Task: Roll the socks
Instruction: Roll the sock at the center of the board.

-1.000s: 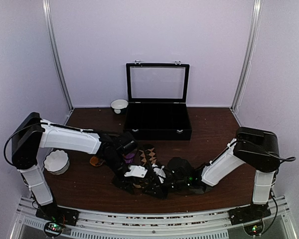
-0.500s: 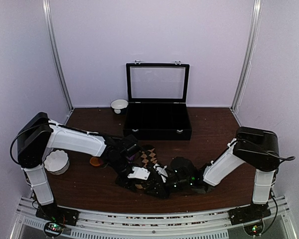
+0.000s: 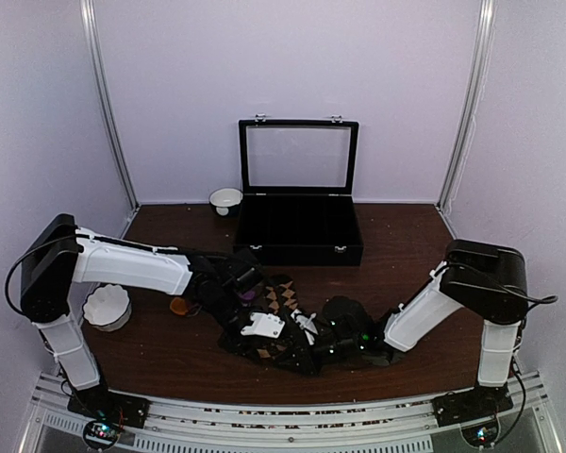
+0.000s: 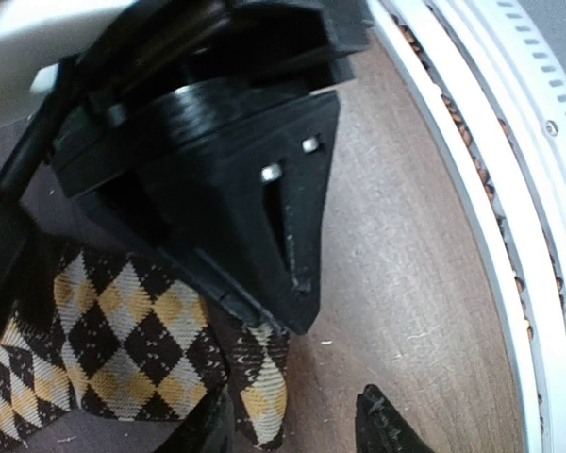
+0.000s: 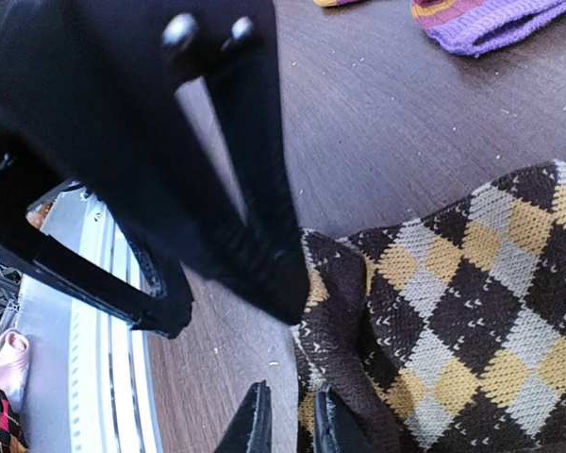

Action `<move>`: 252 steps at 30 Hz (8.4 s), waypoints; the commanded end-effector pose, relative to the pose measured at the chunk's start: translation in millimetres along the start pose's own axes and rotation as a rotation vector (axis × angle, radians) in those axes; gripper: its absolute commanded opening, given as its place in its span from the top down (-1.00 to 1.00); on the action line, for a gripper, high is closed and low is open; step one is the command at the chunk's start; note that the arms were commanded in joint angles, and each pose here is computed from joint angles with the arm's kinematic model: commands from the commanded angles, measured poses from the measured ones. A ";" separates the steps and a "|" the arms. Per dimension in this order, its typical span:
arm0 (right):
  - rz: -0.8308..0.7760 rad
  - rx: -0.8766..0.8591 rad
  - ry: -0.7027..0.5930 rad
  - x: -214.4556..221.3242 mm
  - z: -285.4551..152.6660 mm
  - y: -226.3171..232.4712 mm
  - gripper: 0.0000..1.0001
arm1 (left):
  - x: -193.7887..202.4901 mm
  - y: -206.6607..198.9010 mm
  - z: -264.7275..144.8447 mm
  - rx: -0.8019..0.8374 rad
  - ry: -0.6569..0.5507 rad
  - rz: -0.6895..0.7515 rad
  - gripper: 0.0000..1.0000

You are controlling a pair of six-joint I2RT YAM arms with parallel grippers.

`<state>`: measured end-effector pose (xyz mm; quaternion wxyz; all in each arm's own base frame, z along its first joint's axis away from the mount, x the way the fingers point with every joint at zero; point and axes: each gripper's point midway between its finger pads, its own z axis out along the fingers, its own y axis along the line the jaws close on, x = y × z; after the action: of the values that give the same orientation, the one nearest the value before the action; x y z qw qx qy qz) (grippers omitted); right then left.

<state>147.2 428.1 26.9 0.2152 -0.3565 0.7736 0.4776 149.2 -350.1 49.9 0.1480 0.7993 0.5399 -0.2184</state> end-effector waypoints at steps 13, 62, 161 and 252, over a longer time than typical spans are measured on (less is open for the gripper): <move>0.147 0.059 0.199 65.8 -2.6 -25.7 0.67 | 22.6 6.1 30.7 0.007 0.080 0.005 0.19; -0.396 1.010 -0.356 -18.5 -153.3 -3.5 -1.00 | 34.7 2.2 27.9 0.492 0.030 -0.683 1.00; 0.280 0.186 0.279 77.4 -9.4 -63.1 1.00 | 16.3 11.7 1.9 -0.041 0.021 -0.018 0.12; -0.849 0.288 -0.036 -6.2 -15.3 38.7 0.00 | 40.0 7.4 36.1 0.599 0.001 -0.667 0.92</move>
<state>126.9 421.0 72.8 0.4873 -0.5597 0.6328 0.2210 156.7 -345.0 17.0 -0.1676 0.5706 0.6834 -0.4235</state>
